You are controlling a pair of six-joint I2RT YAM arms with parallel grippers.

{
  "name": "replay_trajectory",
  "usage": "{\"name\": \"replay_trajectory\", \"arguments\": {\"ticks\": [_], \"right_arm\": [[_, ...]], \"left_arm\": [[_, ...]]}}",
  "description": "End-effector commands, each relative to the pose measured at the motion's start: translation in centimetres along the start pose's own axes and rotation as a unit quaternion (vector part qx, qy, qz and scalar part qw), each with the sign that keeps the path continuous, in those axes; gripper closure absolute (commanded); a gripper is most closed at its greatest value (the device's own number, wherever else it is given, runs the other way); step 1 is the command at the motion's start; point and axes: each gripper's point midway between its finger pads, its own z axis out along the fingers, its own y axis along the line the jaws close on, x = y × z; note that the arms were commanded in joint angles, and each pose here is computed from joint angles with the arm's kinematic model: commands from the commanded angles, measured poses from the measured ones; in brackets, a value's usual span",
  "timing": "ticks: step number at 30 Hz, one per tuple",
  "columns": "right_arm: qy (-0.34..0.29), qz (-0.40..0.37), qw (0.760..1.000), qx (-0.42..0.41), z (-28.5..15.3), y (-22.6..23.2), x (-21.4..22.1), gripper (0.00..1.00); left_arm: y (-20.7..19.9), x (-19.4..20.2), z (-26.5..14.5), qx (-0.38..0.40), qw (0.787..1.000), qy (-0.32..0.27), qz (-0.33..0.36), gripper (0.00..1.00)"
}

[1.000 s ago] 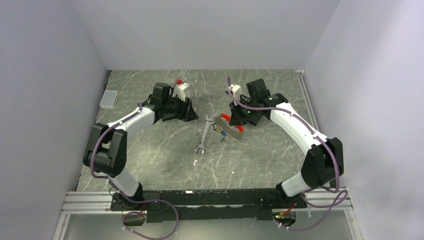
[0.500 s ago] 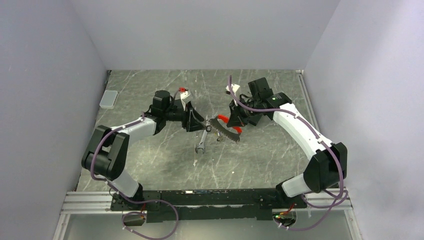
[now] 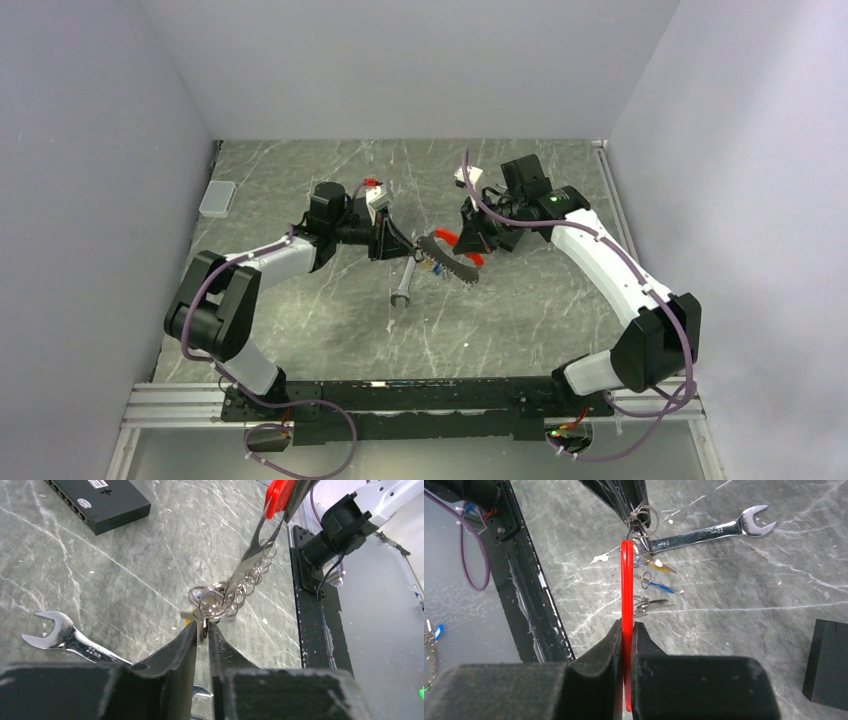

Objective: Remove the keys from the keyring

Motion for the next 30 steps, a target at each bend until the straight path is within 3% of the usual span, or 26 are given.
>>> {"name": "replay_trajectory", "arguments": {"ticks": [1, 6, 14, 19, 22, 30], "right_arm": [[-0.036, -0.038, 0.998, 0.022, -1.8, 0.5, -2.1, 1.0], [-0.035, -0.031, 0.997, 0.063, -2.6, -0.8, -1.8, 1.0], [-0.032, -0.034, 0.997, 0.055, -2.8, -0.4, -1.3, 1.0], [-0.036, -0.036, 0.998, 0.041, -2.7, 0.1, -1.6, 1.0], [-0.033, -0.035, 0.998, 0.047, -2.6, -0.2, -1.4, 1.0], [-0.011, -0.028, 0.997, 0.068, -1.9, -1.4, 0.5, 1.0]], "left_arm": [[-1.2, -0.7, -0.8, 0.025, 0.999, -0.002, 0.022, 0.87], [-0.1, -0.8, -2.3, -0.005, 1.0, -0.008, 0.013, 1.0], [1.8, -0.6, -2.9, -0.058, 0.998, 0.007, 0.031, 1.0], [0.0, 1.1, -1.6, -0.024, 0.997, 0.05, 0.05, 1.0], [-0.5, 1.2, -1.4, -0.015, 0.998, 0.046, 0.048, 1.0], [-1.0, -0.7, -2.0, -0.011, 0.998, 0.06, 0.024, 1.0]]}}
